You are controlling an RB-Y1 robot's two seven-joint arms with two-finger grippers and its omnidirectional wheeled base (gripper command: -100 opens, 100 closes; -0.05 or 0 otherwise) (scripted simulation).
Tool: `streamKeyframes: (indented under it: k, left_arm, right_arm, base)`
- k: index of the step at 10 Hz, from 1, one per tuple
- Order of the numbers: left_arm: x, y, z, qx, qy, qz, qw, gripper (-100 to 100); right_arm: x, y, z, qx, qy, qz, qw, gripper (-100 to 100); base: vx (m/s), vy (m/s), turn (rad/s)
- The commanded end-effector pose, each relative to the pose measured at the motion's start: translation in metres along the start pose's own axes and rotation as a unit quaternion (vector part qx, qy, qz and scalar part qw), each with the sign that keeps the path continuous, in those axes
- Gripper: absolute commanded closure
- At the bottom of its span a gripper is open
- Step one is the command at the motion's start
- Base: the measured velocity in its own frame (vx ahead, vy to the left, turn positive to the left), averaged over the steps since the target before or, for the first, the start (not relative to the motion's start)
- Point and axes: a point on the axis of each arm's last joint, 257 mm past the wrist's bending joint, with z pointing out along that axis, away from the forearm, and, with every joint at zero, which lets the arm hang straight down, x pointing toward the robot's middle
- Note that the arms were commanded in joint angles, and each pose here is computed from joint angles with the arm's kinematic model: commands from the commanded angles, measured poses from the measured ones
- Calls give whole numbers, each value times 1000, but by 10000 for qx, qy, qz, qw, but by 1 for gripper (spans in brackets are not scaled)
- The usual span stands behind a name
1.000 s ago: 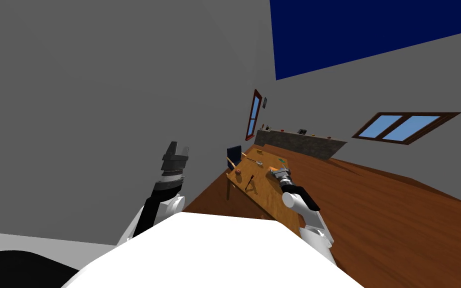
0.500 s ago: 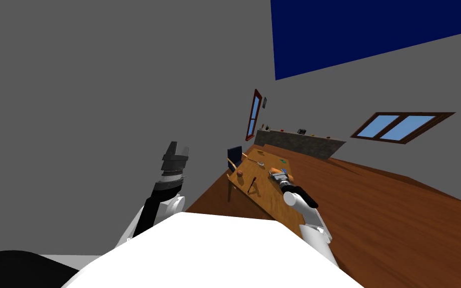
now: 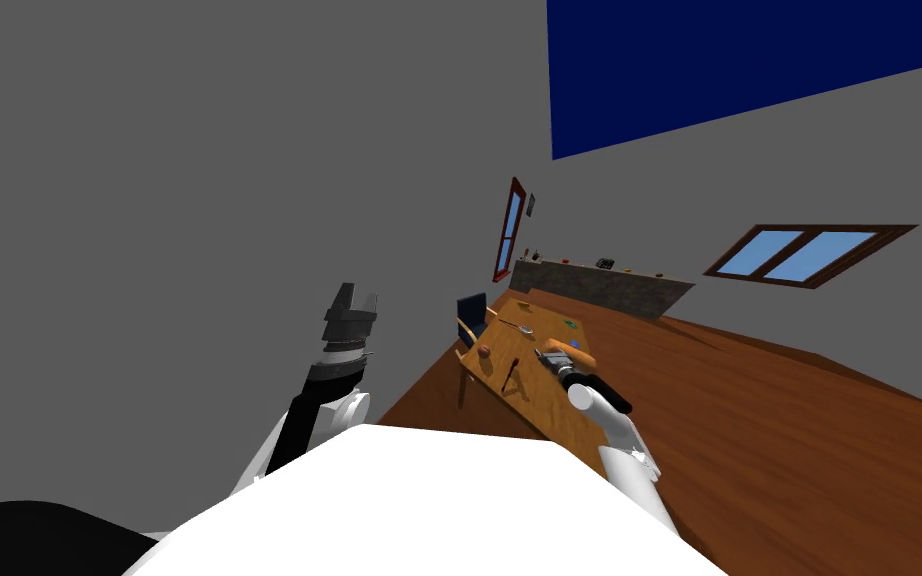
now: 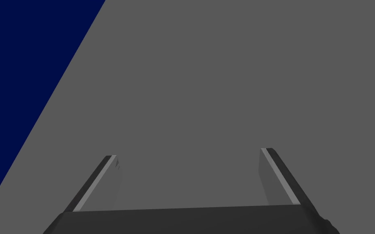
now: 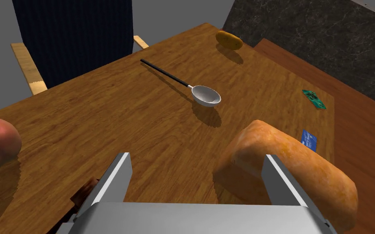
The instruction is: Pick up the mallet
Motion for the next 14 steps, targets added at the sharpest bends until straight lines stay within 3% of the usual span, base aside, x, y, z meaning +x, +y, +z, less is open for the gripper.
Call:
streamKeyframes:
  k: [1, 3, 4, 7, 11, 12, 13, 14]
  left_arm:
    - [0, 0, 0, 0, 0, 0, 10000, 0]
    - [0, 0, 0, 0, 0, 0, 10000, 0]
    - [0, 0, 0, 0, 0, 0, 10000, 0]
    - [0, 0, 0, 0, 0, 0, 10000, 0]
    - [0, 0, 0, 0, 0, 0, 10000, 0]
    - [0, 0, 0, 0, 0, 0, 10000, 0]
    - [0, 0, 0, 0, 0, 0, 10000, 0]
    - [0, 0, 0, 0, 0, 0, 10000, 0]
  right_arm:
    - [-23, -5, 4, 174, -289, 395, 9986, -100]
    - [-28, -5, 4, 174, -343, 591, 9975, -100]
    - [-48, -10, 7, 300, -599, 915, 9935, -100]
    - [-70, -16, 8, 391, -884, 1432, 9850, -100]
    - [-109, -26, 7, 514, -1410, 2202, 9638, -100]
    - [-123, -31, 5, 567, -1611, 2443, 9545, -100]
    - [-128, -32, 5, 545, -1661, 2556, 9509, -100]
    - [-142, -36, 2, 579, -1864, 2806, 9398, -100]
  base:
    - [56, 67, 7]
    - [38, 37, -1]
    - [34, 41, 19]
    - [53, 55, 11]
    - [47, 54, 21]
    - [51, 52, 29]
    - [46, 45, 15]
    - [55, 52, 43]
